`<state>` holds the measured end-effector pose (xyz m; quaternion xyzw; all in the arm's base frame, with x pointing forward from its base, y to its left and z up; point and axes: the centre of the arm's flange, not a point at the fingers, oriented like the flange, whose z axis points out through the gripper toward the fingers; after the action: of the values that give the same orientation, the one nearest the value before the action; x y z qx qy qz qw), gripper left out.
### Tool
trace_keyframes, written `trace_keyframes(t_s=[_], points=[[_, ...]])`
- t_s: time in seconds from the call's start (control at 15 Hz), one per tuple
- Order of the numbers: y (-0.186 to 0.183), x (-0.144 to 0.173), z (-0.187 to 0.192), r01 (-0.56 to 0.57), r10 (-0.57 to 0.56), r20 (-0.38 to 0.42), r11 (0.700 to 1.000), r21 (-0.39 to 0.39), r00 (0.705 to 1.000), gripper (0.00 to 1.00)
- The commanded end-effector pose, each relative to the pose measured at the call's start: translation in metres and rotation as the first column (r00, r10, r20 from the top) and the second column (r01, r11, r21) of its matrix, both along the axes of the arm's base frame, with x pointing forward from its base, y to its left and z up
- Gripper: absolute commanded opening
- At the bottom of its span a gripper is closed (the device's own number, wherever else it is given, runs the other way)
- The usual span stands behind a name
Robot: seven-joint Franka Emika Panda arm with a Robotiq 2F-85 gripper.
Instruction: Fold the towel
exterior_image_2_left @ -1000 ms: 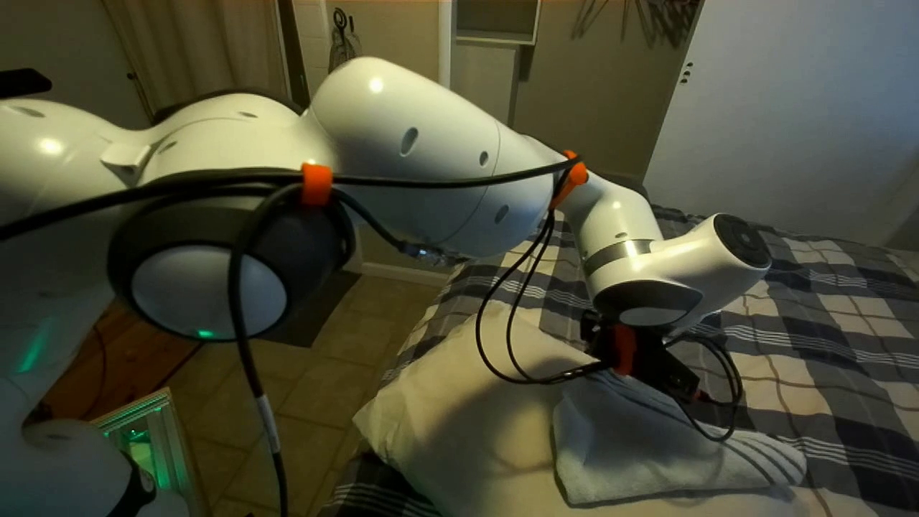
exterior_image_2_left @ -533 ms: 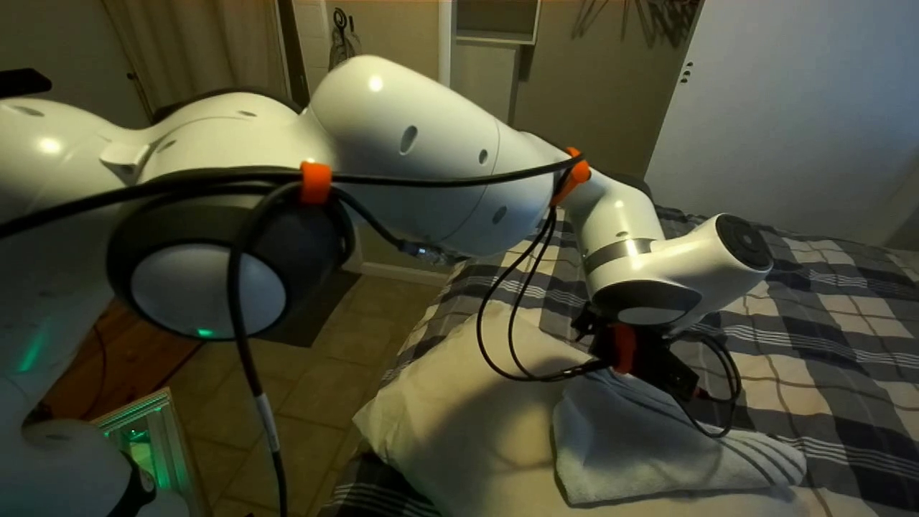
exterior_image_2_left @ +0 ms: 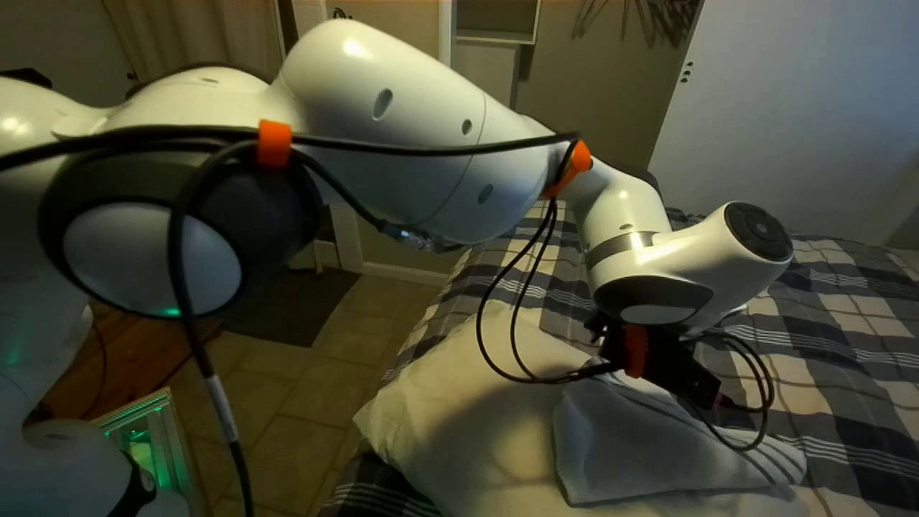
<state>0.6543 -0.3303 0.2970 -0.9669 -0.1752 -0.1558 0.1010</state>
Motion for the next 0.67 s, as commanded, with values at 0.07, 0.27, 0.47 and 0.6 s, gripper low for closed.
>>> trace_keyframes(t_s=[0.07,0.27,0.47,0.6], points=[[-0.010,-0.055,0.014,0.105,-0.109,-0.020,0.984,-0.146,0.994,1.00],[-0.024,-0.078,0.016,0.172,-0.186,-0.046,0.961,-0.215,0.981,1.00],[-0.031,-0.097,0.016,0.206,-0.234,-0.082,0.945,-0.254,0.969,1.00],[-0.031,-0.108,0.017,0.218,-0.252,-0.093,0.936,-0.278,0.963,1.00]])
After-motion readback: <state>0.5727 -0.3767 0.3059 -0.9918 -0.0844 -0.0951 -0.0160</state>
